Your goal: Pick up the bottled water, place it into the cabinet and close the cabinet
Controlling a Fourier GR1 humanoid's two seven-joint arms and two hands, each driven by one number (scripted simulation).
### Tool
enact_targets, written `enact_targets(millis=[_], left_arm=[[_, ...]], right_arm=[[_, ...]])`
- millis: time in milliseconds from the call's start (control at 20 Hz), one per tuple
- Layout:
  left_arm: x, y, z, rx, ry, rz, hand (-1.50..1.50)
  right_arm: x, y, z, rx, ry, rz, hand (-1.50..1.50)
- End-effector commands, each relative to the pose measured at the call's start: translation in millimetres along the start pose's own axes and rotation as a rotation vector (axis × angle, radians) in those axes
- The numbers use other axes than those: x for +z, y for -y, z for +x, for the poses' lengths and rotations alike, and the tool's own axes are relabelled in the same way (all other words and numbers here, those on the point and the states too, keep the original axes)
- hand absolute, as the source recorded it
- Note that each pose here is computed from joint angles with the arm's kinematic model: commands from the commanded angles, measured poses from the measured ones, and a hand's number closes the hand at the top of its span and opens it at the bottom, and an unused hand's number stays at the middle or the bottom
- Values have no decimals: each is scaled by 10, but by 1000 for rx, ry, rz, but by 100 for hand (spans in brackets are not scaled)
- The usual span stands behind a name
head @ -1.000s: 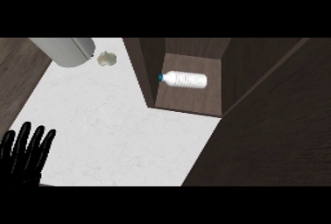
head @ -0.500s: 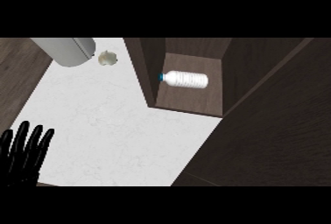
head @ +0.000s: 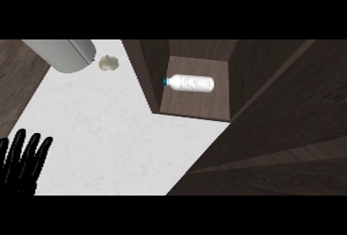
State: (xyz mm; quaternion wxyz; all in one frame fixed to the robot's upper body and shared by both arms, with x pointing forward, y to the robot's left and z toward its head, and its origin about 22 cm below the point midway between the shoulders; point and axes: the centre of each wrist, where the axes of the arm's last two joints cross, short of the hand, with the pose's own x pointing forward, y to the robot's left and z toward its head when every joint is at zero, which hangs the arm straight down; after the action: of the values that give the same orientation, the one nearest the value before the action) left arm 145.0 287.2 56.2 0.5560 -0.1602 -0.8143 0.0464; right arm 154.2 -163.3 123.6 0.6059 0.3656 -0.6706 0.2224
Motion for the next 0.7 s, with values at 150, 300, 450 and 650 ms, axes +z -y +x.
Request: enact_targets(millis=[150, 300, 450, 650], left_arm=[[-73, -19, -3, 6, 13, -30, -150], [-65, -23, -44, 27, -1, -30, -150], [-37, -63, -10, 27, -28, -34, -150], [17, -110, -62, 14, -36, -24, -150]], right_arm=[[-551, 342, -121, -82, 28, -298, 150], [-901, 481, -60, -92, 16, -352, 150], [-1251, 679, -27, -102, 0, -414, 150], [-1765, 782, 186, -115, 1, -446, 150]])
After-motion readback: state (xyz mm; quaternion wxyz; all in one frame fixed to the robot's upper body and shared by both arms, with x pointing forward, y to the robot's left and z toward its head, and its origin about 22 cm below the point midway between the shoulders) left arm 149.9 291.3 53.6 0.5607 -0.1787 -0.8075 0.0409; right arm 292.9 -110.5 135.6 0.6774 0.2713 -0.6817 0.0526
